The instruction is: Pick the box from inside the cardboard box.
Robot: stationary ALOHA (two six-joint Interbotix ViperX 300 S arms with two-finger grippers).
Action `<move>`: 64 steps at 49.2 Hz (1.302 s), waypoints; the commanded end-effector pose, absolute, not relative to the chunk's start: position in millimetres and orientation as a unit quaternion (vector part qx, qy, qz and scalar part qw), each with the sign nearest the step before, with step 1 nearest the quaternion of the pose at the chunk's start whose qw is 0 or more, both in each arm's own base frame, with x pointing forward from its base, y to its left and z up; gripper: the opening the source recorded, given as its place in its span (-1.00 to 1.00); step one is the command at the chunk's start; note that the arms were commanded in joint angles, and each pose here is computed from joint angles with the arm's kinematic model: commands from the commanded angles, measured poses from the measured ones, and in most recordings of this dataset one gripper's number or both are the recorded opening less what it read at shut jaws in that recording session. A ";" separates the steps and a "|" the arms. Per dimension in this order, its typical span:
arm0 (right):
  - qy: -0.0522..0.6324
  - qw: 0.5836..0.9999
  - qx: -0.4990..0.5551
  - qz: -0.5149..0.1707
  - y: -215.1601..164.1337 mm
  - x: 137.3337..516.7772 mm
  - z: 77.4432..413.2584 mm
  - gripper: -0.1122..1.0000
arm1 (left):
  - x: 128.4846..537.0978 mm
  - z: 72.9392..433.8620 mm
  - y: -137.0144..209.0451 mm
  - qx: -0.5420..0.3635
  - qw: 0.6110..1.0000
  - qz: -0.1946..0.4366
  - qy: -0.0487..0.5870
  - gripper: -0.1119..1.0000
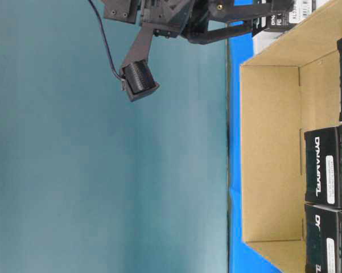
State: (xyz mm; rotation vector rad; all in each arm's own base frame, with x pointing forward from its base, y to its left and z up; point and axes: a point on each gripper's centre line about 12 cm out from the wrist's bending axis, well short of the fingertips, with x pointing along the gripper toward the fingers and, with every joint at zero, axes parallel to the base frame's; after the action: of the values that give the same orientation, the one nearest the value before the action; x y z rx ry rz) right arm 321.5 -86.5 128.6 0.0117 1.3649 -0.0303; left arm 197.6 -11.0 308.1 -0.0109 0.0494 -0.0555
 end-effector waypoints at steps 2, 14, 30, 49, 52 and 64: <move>0.628 0.778 0.006 -0.015 -86.3 322.5 130.4 0.89 | 199.9 319.3 -11.1 -0.004 1.000 -0.028 0.012 -0.92; 0.602 0.798 0.004 -0.023 -86.9 320.5 171.0 0.89 | 199.8 319.1 -11.4 -0.006 0.999 -0.029 0.012 -0.92; 0.555 0.831 -0.006 -0.034 -83.3 293.6 250.7 0.89 | 199.8 318.3 -11.4 -0.003 0.999 -0.029 0.014 -0.92; 0.475 0.878 -0.034 -0.058 -79.9 265.8 298.2 0.89 | 199.7 316.2 -11.4 -0.005 0.999 -0.028 0.025 -0.92; 0.471 0.880 -0.033 -0.060 -78.7 262.1 299.6 0.89 | 199.7 316.2 -11.4 -0.005 0.999 -0.028 0.025 -0.92; 0.423 0.902 -0.041 -0.072 -74.6 248.8 309.4 0.89 | 199.7 316.2 -11.4 -0.005 0.999 -0.028 0.025 -0.92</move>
State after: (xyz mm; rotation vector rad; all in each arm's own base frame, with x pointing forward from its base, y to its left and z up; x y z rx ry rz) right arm 250.8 -75.1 300.8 -0.0750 0.9327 -0.1367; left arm 197.4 -10.9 304.8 -0.0102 0.0770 -0.0549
